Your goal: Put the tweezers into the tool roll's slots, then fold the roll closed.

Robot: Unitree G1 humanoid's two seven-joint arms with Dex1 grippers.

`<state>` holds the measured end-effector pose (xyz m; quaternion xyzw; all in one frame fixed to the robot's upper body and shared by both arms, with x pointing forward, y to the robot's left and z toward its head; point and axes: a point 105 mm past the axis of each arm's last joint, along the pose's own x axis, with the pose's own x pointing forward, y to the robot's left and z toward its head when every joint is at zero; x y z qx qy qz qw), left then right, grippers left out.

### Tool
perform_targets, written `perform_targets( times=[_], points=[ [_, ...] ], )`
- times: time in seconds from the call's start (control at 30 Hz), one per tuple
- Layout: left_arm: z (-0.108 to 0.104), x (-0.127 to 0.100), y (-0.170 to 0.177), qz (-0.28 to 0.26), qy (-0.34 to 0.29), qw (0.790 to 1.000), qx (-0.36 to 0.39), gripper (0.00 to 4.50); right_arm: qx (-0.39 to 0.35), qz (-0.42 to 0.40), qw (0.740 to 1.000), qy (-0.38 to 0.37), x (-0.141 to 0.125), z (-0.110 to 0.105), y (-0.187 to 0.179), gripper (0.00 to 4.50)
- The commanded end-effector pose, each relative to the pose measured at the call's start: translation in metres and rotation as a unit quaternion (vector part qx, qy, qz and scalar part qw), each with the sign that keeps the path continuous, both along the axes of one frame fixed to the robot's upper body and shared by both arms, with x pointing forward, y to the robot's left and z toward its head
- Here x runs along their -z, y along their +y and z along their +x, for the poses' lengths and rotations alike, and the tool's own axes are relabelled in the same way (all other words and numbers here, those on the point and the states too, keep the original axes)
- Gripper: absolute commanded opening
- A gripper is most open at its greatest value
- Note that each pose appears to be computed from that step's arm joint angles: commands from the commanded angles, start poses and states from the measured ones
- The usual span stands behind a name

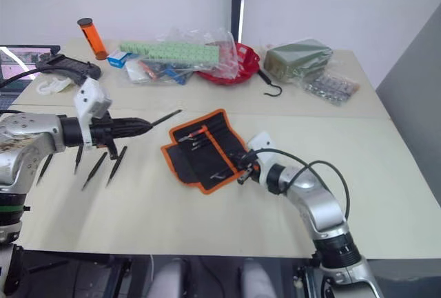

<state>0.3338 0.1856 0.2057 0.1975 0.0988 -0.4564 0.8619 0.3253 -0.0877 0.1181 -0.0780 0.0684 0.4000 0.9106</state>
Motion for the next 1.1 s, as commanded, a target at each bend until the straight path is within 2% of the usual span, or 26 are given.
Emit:
perform_targets(
  times=[0.03,0.17,0.37,0.67,0.93,1.1],
  points=[
    [0.002,-0.007,-0.011,0.01,-0.013,1.0,0.026,0.0,0.009,0.012,1.0,-0.021,-0.005,0.001,0.0,0.01],
    [0.007,-0.001,-0.022,0.031,-0.013,0.998,0.053,0.0,0.011,0.023,1.0,-0.013,0.005,-0.003,0.005,0.01],
    [0.017,0.004,-0.029,0.055,-0.028,0.996,0.069,0.0,0.047,0.016,0.999,0.012,0.033,-0.004,-0.003,0.01],
    [0.025,0.013,-0.031,0.086,-0.02,0.993,0.075,0.0,0.059,0.034,0.998,0.019,0.041,-0.004,-0.002,0.01],
    [0.027,0.04,-0.056,0.129,0.032,0.986,0.097,0.0,0.058,0.014,0.998,0.035,0.053,-0.007,0.0,0.01],
    [0.036,0.046,-0.069,0.118,0.072,0.988,0.064,0.0,0.055,0.014,0.998,0.028,0.051,-0.007,0.003,0.01]
  ],
)
